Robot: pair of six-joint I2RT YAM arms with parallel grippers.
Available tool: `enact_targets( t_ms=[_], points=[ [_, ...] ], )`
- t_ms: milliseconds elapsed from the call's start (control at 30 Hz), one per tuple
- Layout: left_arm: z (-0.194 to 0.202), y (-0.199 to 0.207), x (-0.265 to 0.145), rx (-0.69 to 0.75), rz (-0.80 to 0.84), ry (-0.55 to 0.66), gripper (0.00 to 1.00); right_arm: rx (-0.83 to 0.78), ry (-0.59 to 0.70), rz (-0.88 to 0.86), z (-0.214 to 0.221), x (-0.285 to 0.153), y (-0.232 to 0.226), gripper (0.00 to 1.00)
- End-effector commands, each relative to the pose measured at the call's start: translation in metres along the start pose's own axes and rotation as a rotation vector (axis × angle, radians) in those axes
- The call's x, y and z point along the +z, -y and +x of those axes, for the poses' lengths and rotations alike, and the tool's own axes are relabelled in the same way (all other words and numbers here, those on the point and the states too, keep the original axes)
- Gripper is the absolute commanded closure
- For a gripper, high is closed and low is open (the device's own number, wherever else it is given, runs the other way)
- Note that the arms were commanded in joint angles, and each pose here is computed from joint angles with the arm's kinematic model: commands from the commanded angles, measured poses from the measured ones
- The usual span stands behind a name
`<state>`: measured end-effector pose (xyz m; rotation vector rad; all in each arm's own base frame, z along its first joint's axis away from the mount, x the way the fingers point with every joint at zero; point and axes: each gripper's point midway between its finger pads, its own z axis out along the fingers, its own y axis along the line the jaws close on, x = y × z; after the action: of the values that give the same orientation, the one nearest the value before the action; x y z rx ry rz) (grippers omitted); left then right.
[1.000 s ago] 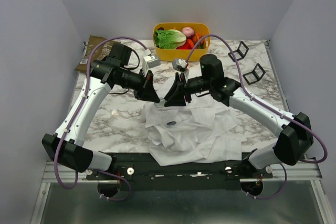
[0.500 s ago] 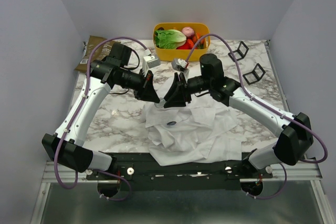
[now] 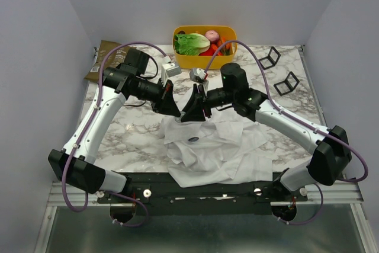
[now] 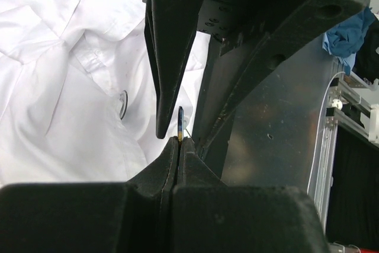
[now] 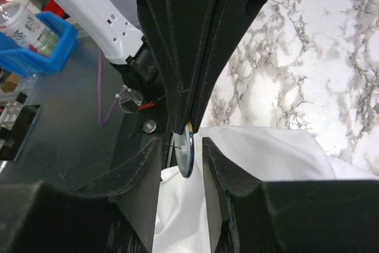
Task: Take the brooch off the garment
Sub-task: Close the brooch.
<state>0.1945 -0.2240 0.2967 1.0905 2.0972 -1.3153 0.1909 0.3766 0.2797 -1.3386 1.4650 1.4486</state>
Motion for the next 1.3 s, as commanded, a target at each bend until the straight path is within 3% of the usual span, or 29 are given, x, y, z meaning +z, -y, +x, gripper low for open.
enact_targets(
  t_ms=[0, 867, 1033, 1267],
  points=[
    [-0.005, 0.007, -0.001, 0.004, 0.043, 0.012, 1.0, -0.045, 0.013, 0.046, -0.011, 0.001, 0.006, 0.6],
    [0.009, 0.014, 0.012, 0.027, 0.063, -0.056, 1.0, -0.084, 0.038, 0.204, -0.029, -0.003, 0.029, 0.71],
    [0.009, 0.015, 0.014, 0.033, 0.066, -0.067, 1.0, -0.084, 0.057, 0.172, -0.043, -0.006, 0.016, 0.7],
    [0.009, 0.017, 0.012, 0.045, 0.061, -0.064, 1.0, -0.159, 0.026, 0.001, -0.04, -0.011, -0.021, 0.63]
  ],
)
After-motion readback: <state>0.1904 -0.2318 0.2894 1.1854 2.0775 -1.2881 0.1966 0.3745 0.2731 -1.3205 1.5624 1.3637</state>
